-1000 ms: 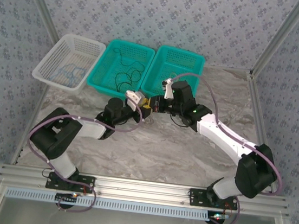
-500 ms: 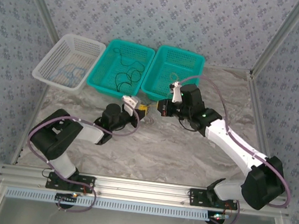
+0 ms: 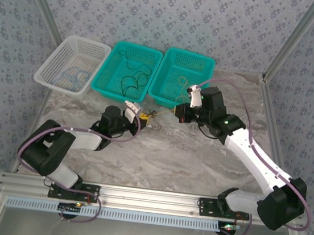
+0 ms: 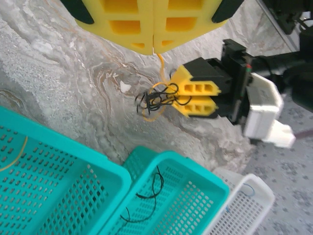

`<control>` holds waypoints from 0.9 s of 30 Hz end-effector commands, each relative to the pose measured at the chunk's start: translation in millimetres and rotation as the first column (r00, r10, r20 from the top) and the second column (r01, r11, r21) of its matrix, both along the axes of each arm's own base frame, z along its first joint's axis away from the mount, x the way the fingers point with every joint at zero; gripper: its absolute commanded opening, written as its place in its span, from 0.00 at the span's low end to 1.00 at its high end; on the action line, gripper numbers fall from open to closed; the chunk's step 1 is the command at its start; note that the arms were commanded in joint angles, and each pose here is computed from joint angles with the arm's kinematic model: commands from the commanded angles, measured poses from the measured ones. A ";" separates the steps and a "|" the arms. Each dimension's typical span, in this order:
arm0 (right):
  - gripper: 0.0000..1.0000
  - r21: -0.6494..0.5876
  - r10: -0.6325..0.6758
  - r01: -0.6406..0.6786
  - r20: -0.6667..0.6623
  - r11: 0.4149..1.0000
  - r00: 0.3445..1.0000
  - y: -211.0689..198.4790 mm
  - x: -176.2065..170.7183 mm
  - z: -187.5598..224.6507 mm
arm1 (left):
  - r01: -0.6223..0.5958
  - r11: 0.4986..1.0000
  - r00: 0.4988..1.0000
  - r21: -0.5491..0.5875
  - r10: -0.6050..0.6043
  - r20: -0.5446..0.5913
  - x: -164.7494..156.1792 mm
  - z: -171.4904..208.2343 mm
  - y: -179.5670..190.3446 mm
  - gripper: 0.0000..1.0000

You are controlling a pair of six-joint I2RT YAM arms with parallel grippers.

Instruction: Untangle the cables

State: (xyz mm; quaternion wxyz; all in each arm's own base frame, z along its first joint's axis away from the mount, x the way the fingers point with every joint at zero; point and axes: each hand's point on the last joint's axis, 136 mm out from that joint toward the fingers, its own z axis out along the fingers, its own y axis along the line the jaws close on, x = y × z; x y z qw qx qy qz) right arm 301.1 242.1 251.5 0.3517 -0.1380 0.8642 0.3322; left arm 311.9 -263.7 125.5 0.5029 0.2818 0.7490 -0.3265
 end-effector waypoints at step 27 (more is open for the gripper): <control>0.00 0.081 -0.394 0.390 0.046 0.917 0.918 -102.4 13.2 22.1 | -0.406 0.913 0.900 0.042 0.407 -0.154 -9.9 -34.3 97.5 0.00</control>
